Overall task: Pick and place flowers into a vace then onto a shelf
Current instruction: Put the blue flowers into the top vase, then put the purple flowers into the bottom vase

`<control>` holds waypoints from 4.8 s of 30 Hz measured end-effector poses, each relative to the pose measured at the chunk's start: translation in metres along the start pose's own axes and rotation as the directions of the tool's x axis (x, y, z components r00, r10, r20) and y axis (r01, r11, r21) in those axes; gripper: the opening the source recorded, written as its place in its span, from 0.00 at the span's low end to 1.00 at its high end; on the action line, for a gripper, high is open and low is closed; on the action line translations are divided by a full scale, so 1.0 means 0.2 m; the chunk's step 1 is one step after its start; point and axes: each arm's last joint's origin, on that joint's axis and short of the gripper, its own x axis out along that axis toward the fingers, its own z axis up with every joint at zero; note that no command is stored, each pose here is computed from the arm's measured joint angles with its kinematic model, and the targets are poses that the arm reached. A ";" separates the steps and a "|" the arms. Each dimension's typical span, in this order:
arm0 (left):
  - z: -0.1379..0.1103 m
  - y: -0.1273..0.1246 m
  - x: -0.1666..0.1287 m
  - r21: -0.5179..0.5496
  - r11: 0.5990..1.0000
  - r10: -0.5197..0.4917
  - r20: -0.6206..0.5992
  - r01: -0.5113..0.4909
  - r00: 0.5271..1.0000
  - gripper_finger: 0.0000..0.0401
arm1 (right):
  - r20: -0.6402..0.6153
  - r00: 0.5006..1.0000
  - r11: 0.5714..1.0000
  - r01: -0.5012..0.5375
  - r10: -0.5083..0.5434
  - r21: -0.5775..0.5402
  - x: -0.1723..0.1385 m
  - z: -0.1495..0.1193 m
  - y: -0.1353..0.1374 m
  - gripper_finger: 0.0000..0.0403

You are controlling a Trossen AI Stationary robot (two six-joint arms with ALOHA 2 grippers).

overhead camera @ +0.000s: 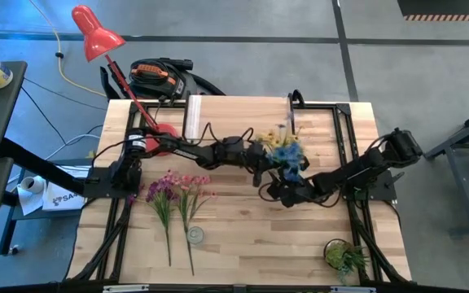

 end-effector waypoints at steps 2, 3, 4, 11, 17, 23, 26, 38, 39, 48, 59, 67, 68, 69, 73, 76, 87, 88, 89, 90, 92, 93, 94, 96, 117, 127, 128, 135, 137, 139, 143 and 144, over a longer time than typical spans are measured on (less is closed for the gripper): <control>-0.01 -0.02 0.00 0.000 1.000 0.017 -0.016 -0.017 1.000 0.18 | -0.006 1.000 1.000 0.002 -0.002 0.006 -0.01 -0.01 0.00 0.63; -0.01 -0.02 0.00 0.002 1.000 0.023 -0.021 -0.023 1.000 0.18 | -0.007 1.000 1.000 0.003 -0.003 0.008 -0.01 -0.01 0.00 0.63; -0.02 -0.02 0.01 0.002 1.000 0.029 -0.023 -0.029 0.999 0.18 | -0.005 1.000 1.000 0.004 -0.004 0.005 -0.01 -0.01 0.00 0.63; -0.03 -0.02 0.00 -0.039 0.999 0.031 -0.053 -0.033 0.998 0.21 | 0.001 1.000 1.000 -0.007 0.007 -0.012 -0.04 -0.03 0.01 0.63; -0.03 -0.04 0.01 -0.087 0.996 0.006 -0.070 -0.012 0.998 0.24 | 0.014 1.000 1.000 -0.011 0.011 -0.015 -0.06 -0.04 0.02 0.63; -0.05 -0.08 0.01 -0.082 0.996 0.024 -0.079 -0.030 0.997 0.32 | 0.010 1.000 1.000 -0.015 0.015 -0.018 -0.09 -0.06 0.02 0.63; -0.06 -0.08 0.01 -0.084 0.996 0.029 -0.106 -0.038 0.994 0.37 | 0.011 1.000 1.000 -0.020 0.020 -0.018 -0.10 -0.07 0.03 0.63; -0.06 -0.09 -0.01 -0.131 0.991 0.014 -0.193 -0.040 0.981 0.51 | -0.017 1.000 1.000 -0.007 0.007 0.005 -0.11 -0.10 0.01 0.64; -0.07 -0.09 -0.01 -0.153 0.987 0.007 -0.223 -0.042 0.975 0.51 | -0.018 1.000 1.000 -0.008 0.009 0.002 -0.11 -0.10 0.01 0.64; 0.01 -0.14 -0.06 -0.184 0.980 0.028 -0.280 -0.082 0.960 0.48 | -0.012 0.999 0.999 -0.046 0.046 -0.007 -0.17 -0.13 0.03 0.64; 0.15 -0.22 -0.11 -0.221 0.968 0.066 -0.228 -0.118 0.971 0.47 | -0.039 0.985 0.985 -0.165 0.167 0.051 -0.28 -0.13 0.05 0.64; 0.39 -0.24 -0.25 -0.227 0.952 0.159 -0.203 -0.204 0.966 0.40 | -0.058 0.975 0.976 -0.212 0.215 0.056 -0.32 -0.12 0.05 0.64; 0.41 -0.25 -0.27 -0.247 0.945 0.163 -0.213 -0.215 0.963 0.39 | -0.059 0.975 0.976 -0.211 0.214 0.054 -0.32 -0.12 0.04 0.64; 0.43 -0.25 -0.30 -0.271 0.936 0.165 -0.225 -0.225 0.960 0.38 | -0.060 0.975 0.976 -0.210 0.213 0.053 -0.32 -0.12 0.04 0.64; 0.57 -0.28 -0.41 -0.359 0.905 0.161 -0.205 -0.227 0.965 0.36 | -0.063 0.973 0.975 -0.218 0.221 0.037 -0.32 -0.11 0.04 0.64; 0.67 -0.32 -0.48 -0.391 0.900 0.141 -0.159 -0.194 0.977 0.35 | -0.059 0.971 0.972 -0.231 0.233 0.040 -0.32 -0.10 0.04 0.64; 0.81 -0.43 -0.63 -0.485 0.868 0.076 -0.092 -0.111 0.993 0.34 | 0.005 0.971 0.970 -0.238 0.238 0.050 -0.32 -0.08 0.06 0.64; 0.81 -0.44 -0.62 -0.496 0.863 0.063 -0.095 -0.102 0.994 0.34 | 0.003 0.970 0.969 -0.241 0.241 0.051 -0.32 -0.08 0.06 0.64; 0.81 -0.44 -0.62 -0.507 0.857 0.049 -0.097 -0.092 0.994 0.34 | -0.004 0.968 0.967 -0.249 0.249 0.052 -0.32 -0.08 0.06 0.64; 0.81 -0.46 -0.62 -0.513 0.855 0.038 -0.098 -0.083 0.994 0.34 | -0.012 0.966 0.965 -0.258 0.259 0.055 -0.32 -0.08 0.07 0.64; 0.80 -0.50 -0.62 -0.511 0.857 0.015 -0.095 -0.062 0.995 0.34 | -0.017 0.962 0.961 -0.270 0.271 0.057 -0.33 -0.08 0.07 0.64; 0.80 -0.52 -0.62 -0.501 0.863 0.012 -0.094 -0.058 0.995 0.34 | -0.017 0.962 0.961 -0.270 0.272 0.052 -0.33 -0.08 0.07 0.64; 0.80 -0.54 -0.62 -0.489 0.871 0.009 -0.096 -0.055 0.995 0.34 | -0.016 0.963 0.962 -0.270 0.271 0.045 -0.33 -0.08 0.08 0.64; 0.80 -0.57 -0.62 -0.467 0.884 -0.007 -0.095 -0.038 0.995 0.34 | -0.020 0.962 0.962 -0.271 0.271 0.029 -0.32 -0.10 0.09 0.64; 0.81 -0.61 -0.61 -0.396 0.912 -0.136 -0.049 0.106 0.989 0.34 | -0.026 0.938 0.934 -0.347 0.346 -0.081 -0.31 -0.11 0.15 0.68; 0.80 -0.60 -0.67 -0.358 0.925 0.083 -0.130 -0.125 0.988 0.34 | -0.101 0.930 0.926 -0.363 0.354 -0.103 -0.29 -0.13 0.14 0.74; 0.81 -0.61 -0.70 -0.353 0.924 0.110 -0.121 -0.146 0.987 0.34 | -0.104 0.930 0.926 -0.362 0.352 -0.104 -0.29 -0.13 0.14 0.74; 0.77 -0.67 -0.78 -0.345 0.892 0.214 -0.248 -0.293 0.945 0.34 | -0.100 0.926 0.912 -0.377 0.365 -0.160 -0.32 -0.14 0.14 0.74; 0.76 -0.67 -0.79 -0.364 0.874 0.232 -0.272 -0.323 0.934 0.34 | -0.101 0.924 0.901 -0.383 0.369 -0.204 -0.33 -0.15 0.14 0.74; 0.74 -0.68 -0.78 -0.372 0.866 0.236 -0.287 -0.335 0.929 0.34 | -0.107 0.921 0.890 -0.390 0.375 -0.238 -0.34 -0.16 0.14 0.74; 0.70 -0.70 -0.75 -0.350 0.870 0.242 -0.311 -0.348 0.919 0.34 | -0.131 0.916 0.875 -0.402 0.380 -0.269 -0.36 -0.18 0.14 0.74; 0.70 -0.70 -0.74 -0.352 0.869 0.242 -0.310 -0.348 0.919 0.34 | -0.136 0.915 0.872 -0.404 0.381 -0.275 -0.36 -0.18 0.14 0.74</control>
